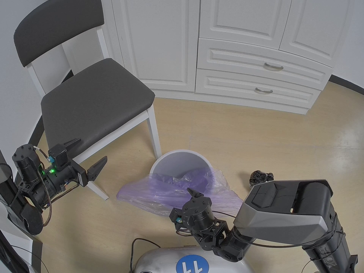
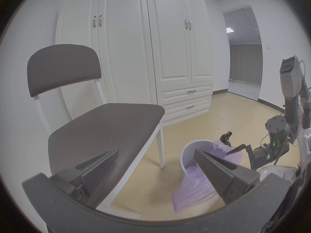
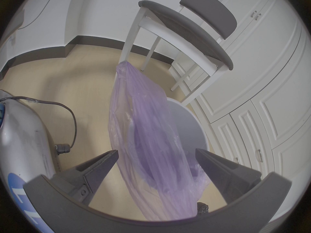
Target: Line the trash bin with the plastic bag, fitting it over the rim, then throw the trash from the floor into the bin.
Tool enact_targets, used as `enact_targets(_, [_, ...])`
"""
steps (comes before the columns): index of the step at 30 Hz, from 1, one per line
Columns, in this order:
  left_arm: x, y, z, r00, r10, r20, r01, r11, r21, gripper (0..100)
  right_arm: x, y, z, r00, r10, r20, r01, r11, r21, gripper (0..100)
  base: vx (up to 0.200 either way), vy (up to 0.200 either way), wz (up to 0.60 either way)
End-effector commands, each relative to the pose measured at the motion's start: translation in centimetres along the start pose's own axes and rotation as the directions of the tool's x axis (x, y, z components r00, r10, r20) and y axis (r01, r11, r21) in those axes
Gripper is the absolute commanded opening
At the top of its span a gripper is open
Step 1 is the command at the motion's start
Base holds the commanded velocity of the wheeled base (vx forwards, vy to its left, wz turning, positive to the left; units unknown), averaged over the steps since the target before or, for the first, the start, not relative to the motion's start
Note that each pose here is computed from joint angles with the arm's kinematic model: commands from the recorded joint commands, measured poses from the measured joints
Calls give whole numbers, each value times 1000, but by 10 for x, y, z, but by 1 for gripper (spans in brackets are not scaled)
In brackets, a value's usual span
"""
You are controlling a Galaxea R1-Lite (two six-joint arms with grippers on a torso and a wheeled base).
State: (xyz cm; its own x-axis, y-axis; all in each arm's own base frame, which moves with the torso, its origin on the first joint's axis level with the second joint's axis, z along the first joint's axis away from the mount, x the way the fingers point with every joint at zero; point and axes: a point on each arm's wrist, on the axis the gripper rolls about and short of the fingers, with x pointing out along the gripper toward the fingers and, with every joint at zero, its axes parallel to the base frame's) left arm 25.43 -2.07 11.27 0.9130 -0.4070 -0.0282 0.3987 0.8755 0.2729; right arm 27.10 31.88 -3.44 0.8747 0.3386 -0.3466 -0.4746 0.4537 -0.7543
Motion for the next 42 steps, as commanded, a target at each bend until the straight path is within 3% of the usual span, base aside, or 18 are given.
enact_targets(1, [1,2,-1,1000,8,-1,-8,1000,-2,100,10,3,-3,1000,-8,-8,8,1000,2,100,0,0,0])
enact_targets(19, [4,3,-5,1000,5,-11,-5,1000,-7,100,34,-28,2,995,-96,-3,96,994,57,100,0,0,0])
enact_targets(29, [6,3,-7,1000,3,-18,-3,1000,-9,100,43,-49,30,990,-138,40,134,987,85,100,0,0,0])
enact_targets(42, [6,3,-7,1000,3,-19,-3,1000,-11,100,44,-42,24,994,-112,20,110,992,66,100,0,0,0])
